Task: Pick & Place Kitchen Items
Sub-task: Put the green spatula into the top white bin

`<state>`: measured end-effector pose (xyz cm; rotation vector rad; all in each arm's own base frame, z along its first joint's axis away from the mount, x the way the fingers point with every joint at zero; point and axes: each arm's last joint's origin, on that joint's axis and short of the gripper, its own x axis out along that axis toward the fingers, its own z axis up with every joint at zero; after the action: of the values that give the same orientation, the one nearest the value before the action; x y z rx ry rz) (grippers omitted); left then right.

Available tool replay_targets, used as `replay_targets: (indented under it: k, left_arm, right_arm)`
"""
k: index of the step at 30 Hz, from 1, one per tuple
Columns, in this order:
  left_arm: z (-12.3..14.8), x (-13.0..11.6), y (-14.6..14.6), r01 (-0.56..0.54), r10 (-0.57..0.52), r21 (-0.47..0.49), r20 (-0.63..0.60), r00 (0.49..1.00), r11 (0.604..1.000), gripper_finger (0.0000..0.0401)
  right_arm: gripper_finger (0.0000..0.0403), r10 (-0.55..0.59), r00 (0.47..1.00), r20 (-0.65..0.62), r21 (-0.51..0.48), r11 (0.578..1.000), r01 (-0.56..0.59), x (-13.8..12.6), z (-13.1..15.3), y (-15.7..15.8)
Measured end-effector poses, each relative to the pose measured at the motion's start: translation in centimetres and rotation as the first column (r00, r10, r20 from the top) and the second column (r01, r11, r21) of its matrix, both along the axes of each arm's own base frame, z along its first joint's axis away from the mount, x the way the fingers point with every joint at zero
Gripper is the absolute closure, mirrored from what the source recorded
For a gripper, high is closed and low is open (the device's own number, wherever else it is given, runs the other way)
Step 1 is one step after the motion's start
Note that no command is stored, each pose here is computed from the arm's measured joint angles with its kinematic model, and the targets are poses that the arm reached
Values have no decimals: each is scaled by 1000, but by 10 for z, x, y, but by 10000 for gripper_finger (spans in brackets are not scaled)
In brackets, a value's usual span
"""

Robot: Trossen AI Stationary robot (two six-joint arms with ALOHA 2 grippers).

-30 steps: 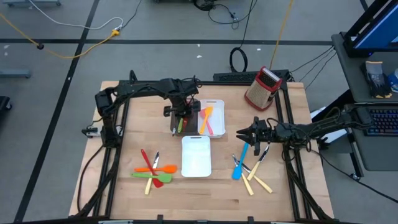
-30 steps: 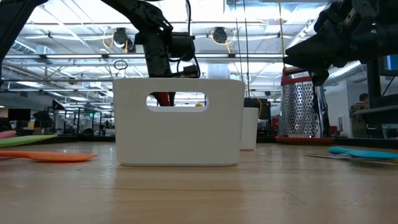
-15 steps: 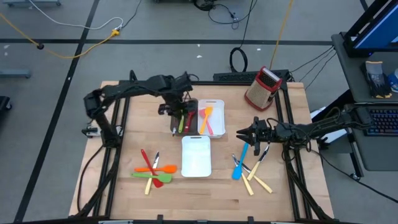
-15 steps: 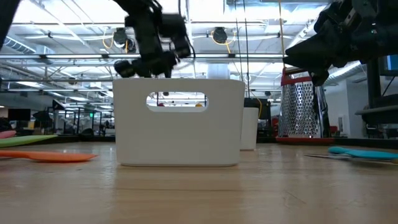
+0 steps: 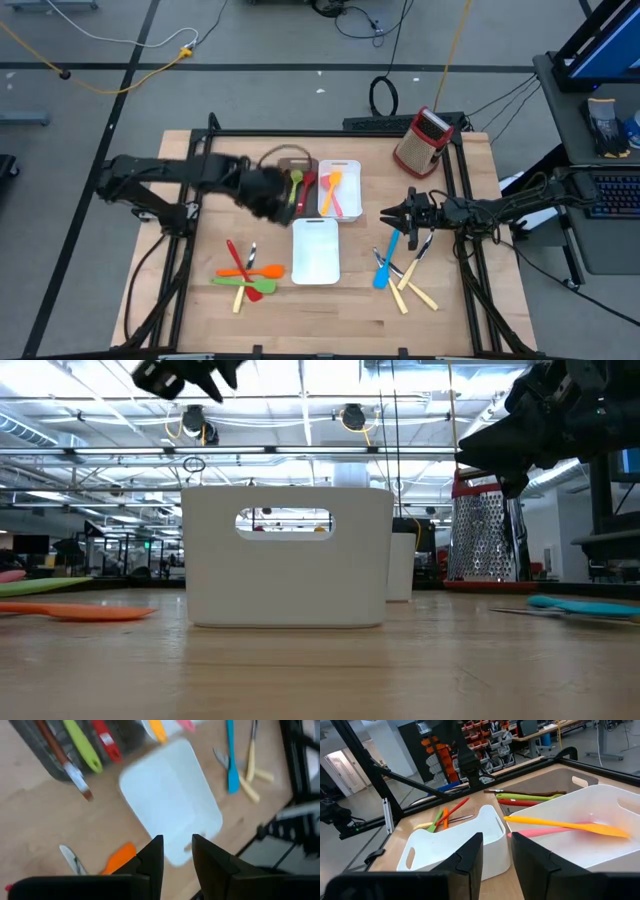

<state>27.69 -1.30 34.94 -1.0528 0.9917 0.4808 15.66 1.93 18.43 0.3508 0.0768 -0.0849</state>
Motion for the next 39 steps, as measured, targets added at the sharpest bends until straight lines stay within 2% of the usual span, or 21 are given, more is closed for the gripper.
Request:
replay_targets:
  k: [6, 10, 13, 15, 19, 22, 25, 29, 33, 39]
  left_arm:
    - [-7, -2, -56, 184, -182, 57, -29, 983, 981, 300]
    - [-18, -6, -86, 268, -259, 101, -92, 961, 958, 300]
    - [-31, -12, -106, 350, -322, 128, -198, 926, 928, 299]
    - [-41, -15, -115, 414, -364, 139, -285, 887, 900, 300]
    - [-60, -25, -130, 555, -429, 151, -483, 763, 818, 299]
    - [-74, -30, -138, 639, -476, 138, -555, 683, 757, 298]
    - [-90, -38, -148, 675, -508, 121, -565, 649, 728, 287]
    - [-114, -55, -158, 679, -507, 97, -590, 629, 728, 259]
    - [-131, -72, -170, 699, -540, 71, -582, 608, 711, 226]
    - [-150, -94, -184, 752, -587, 85, -569, 575, 654, 190]
  right_arm:
    - [309, 9, 1000, -7, -98, 995, -9, 0, 0, 0]
    - [309, 10, 1000, -5, -119, 993, -11, 0, 0, 0]
    - [309, 10, 1000, 10, -116, 993, -9, 0, 2, 0]
    - [309, 11, 1000, 7, -117, 993, -10, 0, 2, 0]
    - [309, 11, 1000, 7, -117, 993, -10, 0, 2, 0]
    - [309, 10, 1000, 7, -117, 993, -9, 0, 2, 0]
    - [309, 10, 1000, -2, -118, 993, -10, 0, 1, 0]
    - [309, 11, 1000, -1, -118, 993, -11, 0, 1, 0]
    - [309, 10, 1000, 0, -118, 993, -10, 0, 1, 0]
    - [310, 11, 1000, 8, -117, 993, -10, 0, 2, 0]
